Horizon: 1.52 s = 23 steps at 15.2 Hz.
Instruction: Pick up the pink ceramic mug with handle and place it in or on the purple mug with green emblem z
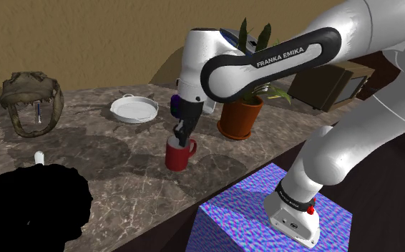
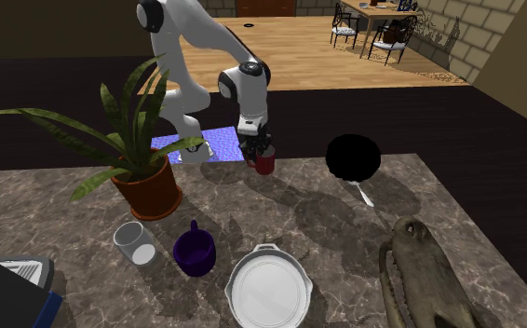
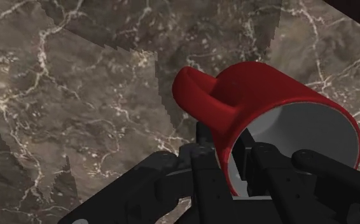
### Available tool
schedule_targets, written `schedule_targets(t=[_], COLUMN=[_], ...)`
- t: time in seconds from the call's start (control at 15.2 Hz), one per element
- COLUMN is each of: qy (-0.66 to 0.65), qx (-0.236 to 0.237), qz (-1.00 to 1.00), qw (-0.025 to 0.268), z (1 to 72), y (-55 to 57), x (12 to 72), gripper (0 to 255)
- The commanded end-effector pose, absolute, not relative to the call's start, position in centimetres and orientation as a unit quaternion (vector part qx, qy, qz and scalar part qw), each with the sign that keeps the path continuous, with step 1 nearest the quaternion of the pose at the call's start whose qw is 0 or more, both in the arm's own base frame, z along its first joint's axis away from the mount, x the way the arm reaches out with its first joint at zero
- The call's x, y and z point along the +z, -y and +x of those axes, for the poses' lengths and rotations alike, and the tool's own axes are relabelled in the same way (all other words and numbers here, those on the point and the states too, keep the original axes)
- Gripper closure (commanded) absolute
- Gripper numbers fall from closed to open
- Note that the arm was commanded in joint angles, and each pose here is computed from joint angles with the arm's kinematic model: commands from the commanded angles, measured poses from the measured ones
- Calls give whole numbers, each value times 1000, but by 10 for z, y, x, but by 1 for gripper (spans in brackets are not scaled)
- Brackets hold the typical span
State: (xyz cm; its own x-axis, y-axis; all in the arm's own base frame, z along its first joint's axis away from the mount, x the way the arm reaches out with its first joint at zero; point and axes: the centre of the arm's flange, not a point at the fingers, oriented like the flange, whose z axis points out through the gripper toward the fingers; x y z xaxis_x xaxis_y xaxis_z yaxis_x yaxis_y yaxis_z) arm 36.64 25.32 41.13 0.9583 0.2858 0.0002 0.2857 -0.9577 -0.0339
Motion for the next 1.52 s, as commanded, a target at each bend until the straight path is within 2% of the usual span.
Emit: schedule_targets(t=[0.0,1.45], qy=[144,144], qx=[2,2], qz=[-989,-989], qw=[17,17], z=[366,376], y=[-254,-244], x=[422,531], gripper=[255,255])
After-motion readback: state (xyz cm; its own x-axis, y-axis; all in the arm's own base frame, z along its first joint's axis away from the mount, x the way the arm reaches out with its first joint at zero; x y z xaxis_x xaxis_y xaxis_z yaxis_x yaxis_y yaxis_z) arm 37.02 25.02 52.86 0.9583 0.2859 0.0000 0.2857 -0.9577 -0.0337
